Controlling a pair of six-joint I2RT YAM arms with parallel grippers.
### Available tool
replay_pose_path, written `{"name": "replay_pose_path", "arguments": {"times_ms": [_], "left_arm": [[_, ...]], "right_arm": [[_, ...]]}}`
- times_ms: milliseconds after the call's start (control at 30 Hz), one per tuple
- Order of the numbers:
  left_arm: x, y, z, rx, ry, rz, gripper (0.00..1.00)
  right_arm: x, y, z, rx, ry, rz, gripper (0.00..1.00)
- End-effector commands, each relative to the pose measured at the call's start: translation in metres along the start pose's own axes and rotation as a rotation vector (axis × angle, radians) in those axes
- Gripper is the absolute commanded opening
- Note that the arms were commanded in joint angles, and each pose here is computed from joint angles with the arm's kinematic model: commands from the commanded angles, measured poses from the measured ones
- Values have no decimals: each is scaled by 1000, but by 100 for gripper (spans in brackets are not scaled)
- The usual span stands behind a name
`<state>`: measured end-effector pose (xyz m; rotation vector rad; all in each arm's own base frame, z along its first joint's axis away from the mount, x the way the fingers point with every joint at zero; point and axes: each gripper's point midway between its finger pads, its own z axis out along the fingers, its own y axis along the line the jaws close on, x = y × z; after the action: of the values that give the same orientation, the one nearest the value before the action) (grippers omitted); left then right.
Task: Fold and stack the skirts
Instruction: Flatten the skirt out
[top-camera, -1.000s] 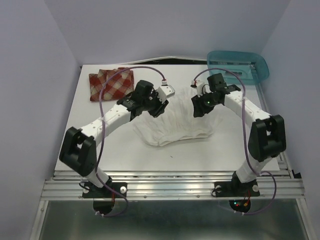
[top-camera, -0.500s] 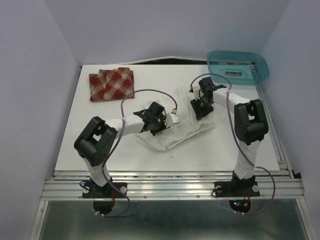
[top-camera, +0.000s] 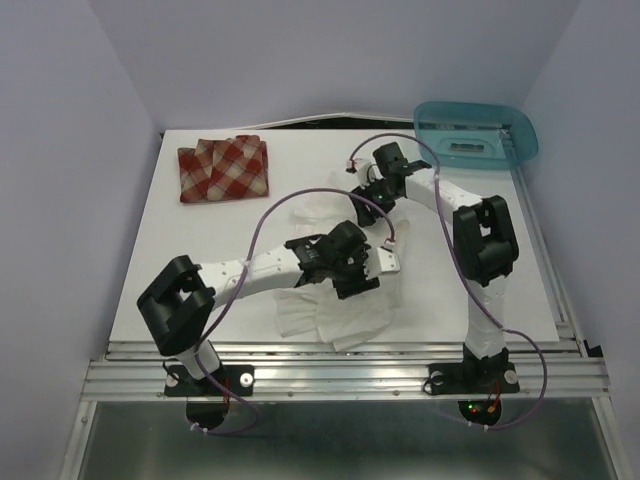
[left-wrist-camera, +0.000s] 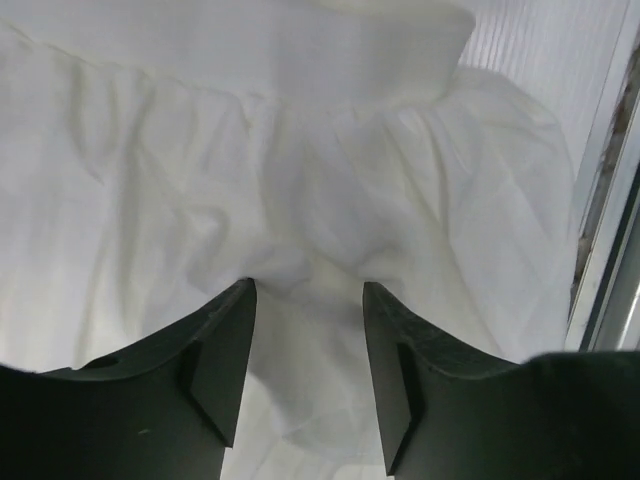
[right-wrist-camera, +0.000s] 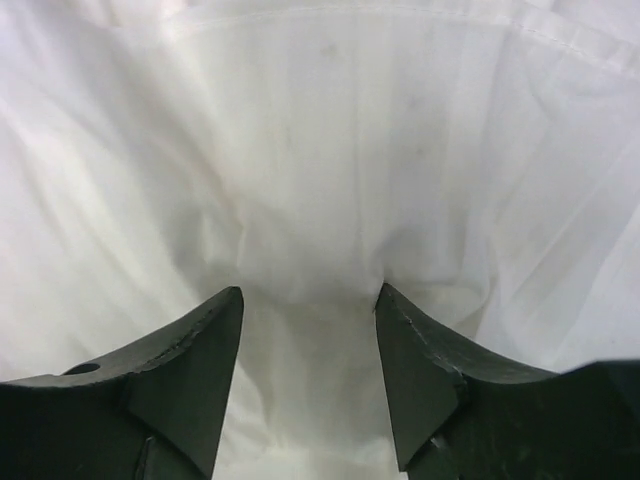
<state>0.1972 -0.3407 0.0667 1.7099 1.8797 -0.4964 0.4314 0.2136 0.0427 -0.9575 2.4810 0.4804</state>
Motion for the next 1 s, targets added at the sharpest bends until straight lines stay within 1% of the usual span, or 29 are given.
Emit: {"name": "replay_pose_path", "arguments": {"times_ms": [0,33,67,100,133,167,200,233,267,300,367,400,433,500,533,600,633,700,733,800,867,933,967], "left_arm": [[-80,23,-78,-103,-212,-23,61],[-92,30,-101,-150,-259,-16,66],[-94,31,-112,-172,-269,-8,69],[-87,30,-119,-175,-241,7,72],[-84,30,-127,-184,-229,19,73],[-80,33,-138,-212,-214,24,74],[-67,33,-141,-216,-170,28,74],[-55,34,-142,-220,-143,30,74],[-49,34,-152,-238,-143,42,75],[-38,34,-154,-251,-120,59,75],[-19,30,-158,-275,-94,93,76],[-11,27,-157,-270,-77,90,76],[1,20,-155,-253,-61,97,76],[10,18,-151,-264,-55,86,76],[23,16,-145,-263,-32,74,76],[29,12,-140,-262,-39,65,76],[42,6,-131,-244,-16,58,76],[45,0,-123,-232,-31,39,76],[56,-6,-114,-219,-12,35,76],[53,-7,-105,-240,-32,47,76],[58,-11,-93,-238,-6,53,76],[57,-11,-82,-237,-14,59,75],[67,-7,-76,-265,27,59,75]], "right_arm": [[-63,28,-73,-5,-223,-112,62],[-65,30,-84,9,-236,-117,64],[-68,31,-95,23,-251,-125,66],[-71,35,-107,28,-271,-132,68],[-78,43,-130,34,-310,-149,70],[-72,51,-138,8,-300,-141,71],[-65,61,-153,-11,-290,-137,71],[-60,68,-158,-35,-281,-134,71],[-51,75,-161,-61,-260,-133,71],[-36,87,-158,-121,-226,-127,70],[-9,104,-159,-174,-169,-117,68],[3,112,-156,-201,-145,-111,67],[26,121,-146,-222,-97,-100,66],[56,126,-130,-242,-27,-56,64],[64,131,-125,-259,-3,-51,62],[77,132,-116,-274,36,-31,61],[80,133,-111,-275,47,-34,59],[90,128,-97,-264,85,-15,59],[92,125,-92,-260,95,-13,58],[103,122,-76,-254,156,-4,55],[115,118,-66,-248,203,12,54],[132,111,-54,-214,260,32,52],[138,108,-52,-202,278,32,50]]}}
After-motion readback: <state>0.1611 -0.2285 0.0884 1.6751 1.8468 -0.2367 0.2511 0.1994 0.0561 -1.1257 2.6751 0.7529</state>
